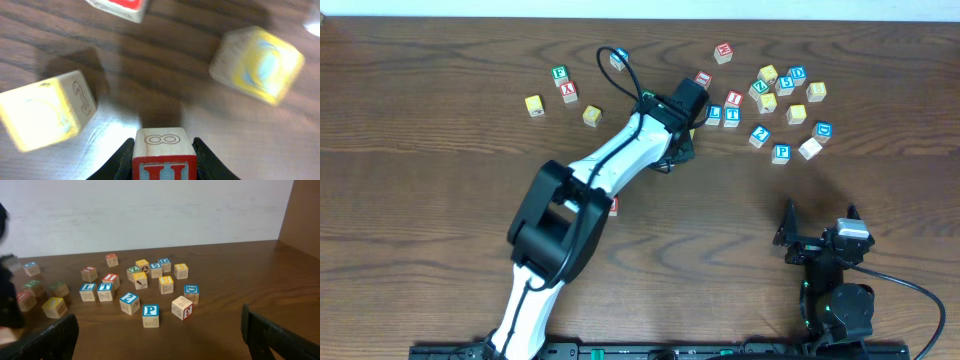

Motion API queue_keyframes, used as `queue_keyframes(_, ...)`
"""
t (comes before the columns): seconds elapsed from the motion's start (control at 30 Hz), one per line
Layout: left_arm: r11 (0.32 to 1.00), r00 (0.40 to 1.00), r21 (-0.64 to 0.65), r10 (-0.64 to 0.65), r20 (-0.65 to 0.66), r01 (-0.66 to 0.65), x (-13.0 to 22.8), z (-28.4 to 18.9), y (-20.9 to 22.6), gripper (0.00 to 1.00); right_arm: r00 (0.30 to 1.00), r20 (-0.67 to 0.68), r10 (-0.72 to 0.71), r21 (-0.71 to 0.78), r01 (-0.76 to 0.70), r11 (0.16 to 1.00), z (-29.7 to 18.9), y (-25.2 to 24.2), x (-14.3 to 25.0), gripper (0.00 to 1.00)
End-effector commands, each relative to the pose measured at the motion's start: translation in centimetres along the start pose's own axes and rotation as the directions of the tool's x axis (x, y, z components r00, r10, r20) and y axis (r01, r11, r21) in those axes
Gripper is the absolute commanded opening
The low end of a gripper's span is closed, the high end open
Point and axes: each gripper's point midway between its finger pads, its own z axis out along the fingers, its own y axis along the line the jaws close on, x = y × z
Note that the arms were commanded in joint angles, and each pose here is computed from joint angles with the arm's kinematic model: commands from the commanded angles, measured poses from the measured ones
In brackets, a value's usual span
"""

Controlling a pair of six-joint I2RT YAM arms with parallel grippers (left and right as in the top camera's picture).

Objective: Spell out NEURIPS
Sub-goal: 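Lift the U block and carry it toward the E block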

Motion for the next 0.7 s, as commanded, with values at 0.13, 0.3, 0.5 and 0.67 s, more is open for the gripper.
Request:
queue_keyframes(0.13,0.966,0.968,0.065,0.25,0.037,-0.252,0.3,-9.8,0.3,0.27,1.0,-0.004,-0.009,0.001,0.009,1.0,0.0,0.0,0.1,0.99)
queue_keyframes(0.3,0.967,0.966,0.023,0.256,-0.038,-0.255,2.4,-11.6,2.2,0.08,1.0,-0.004,-0.009,0.001,0.009,1.0,0.0,0.0,0.1,0.99)
queue_keyframes(0.5,0.958,0.952,-0.033,0.277,-0.133,-0.284,5.1,-11.1,3.6,0.08,1.0,-0.004,-0.009,0.001,0.009,1.0,0.0,0.0,0.1,0.99)
queue_keyframes(0.67,0.945,0.951,-0.144,0.275,-0.139,-0.294,6.6,-9.8,5.0,0.08,1.0,-0.004,-0.009,0.001,0.009,1.0,0.0,0.0,0.1,0.99)
